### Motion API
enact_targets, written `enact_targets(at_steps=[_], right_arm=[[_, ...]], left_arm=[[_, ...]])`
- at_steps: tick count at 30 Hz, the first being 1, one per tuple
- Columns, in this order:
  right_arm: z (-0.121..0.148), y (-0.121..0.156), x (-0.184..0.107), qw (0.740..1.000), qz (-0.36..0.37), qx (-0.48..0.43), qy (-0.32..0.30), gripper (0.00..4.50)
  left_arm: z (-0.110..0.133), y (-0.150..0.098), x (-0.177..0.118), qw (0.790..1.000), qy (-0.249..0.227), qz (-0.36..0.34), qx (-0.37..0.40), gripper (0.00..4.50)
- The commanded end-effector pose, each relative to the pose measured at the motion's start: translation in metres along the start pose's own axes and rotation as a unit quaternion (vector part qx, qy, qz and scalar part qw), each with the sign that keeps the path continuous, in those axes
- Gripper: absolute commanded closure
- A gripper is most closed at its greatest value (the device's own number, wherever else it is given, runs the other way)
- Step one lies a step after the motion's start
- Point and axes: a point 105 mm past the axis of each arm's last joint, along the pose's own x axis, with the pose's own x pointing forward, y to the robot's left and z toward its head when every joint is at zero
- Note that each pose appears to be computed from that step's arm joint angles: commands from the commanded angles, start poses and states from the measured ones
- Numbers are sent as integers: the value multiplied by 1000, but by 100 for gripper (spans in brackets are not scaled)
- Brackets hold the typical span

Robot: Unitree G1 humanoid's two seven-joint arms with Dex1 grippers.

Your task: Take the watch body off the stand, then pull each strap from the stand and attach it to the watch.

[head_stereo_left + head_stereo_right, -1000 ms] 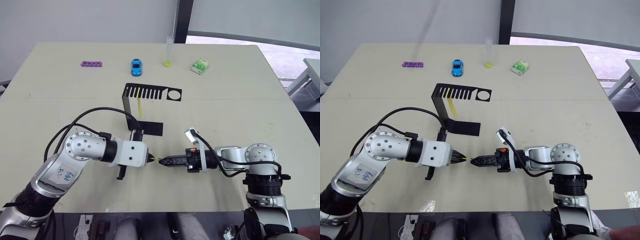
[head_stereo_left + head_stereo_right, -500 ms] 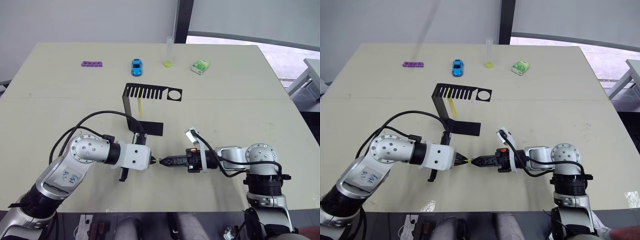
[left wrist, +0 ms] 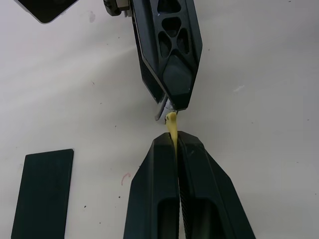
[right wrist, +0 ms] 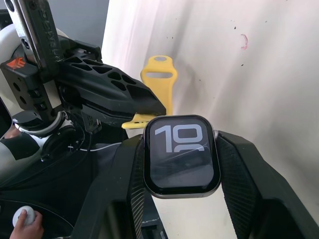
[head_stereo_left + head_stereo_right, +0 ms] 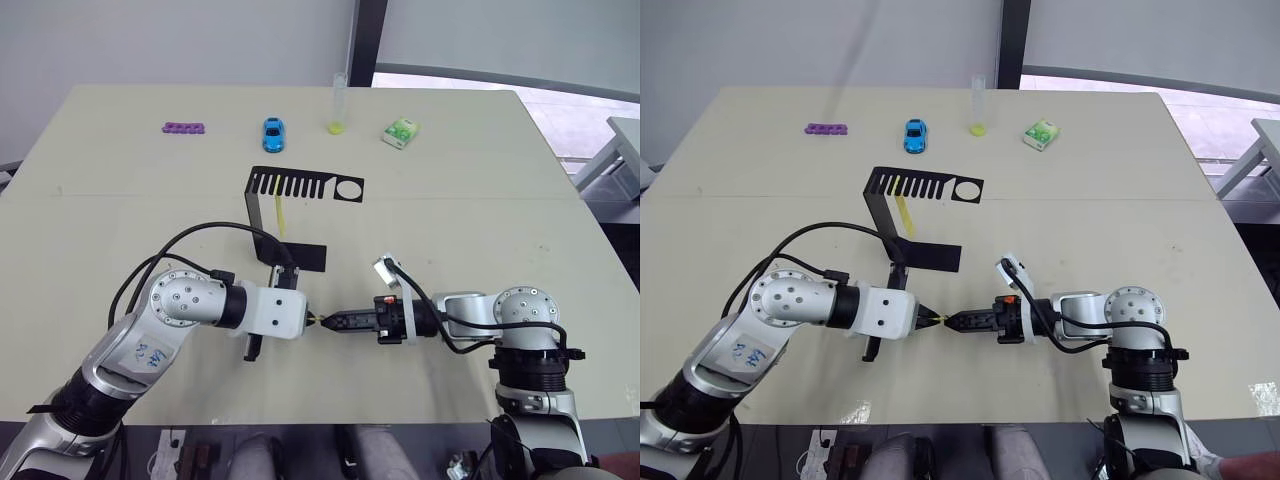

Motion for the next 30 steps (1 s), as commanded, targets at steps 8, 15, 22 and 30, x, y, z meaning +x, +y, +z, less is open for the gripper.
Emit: enact_targets(at_steps=[8, 15, 22, 30], right_arm=[[-2, 21, 7, 998, 54, -20, 12, 288], [-3, 21, 6, 998, 55, -20, 15, 288], [-5, 22, 7, 998, 58, -19, 17, 288], [-5, 23, 7, 998, 59, -21, 19, 288]], left_arm=[[16, 1, 7, 999, -26, 7, 20, 450], [17, 1, 8, 999, -26, 11, 18, 450], [14, 0, 7, 1000, -22, 9, 12, 450], [15, 1, 8, 1000, -27, 13, 6, 450]])
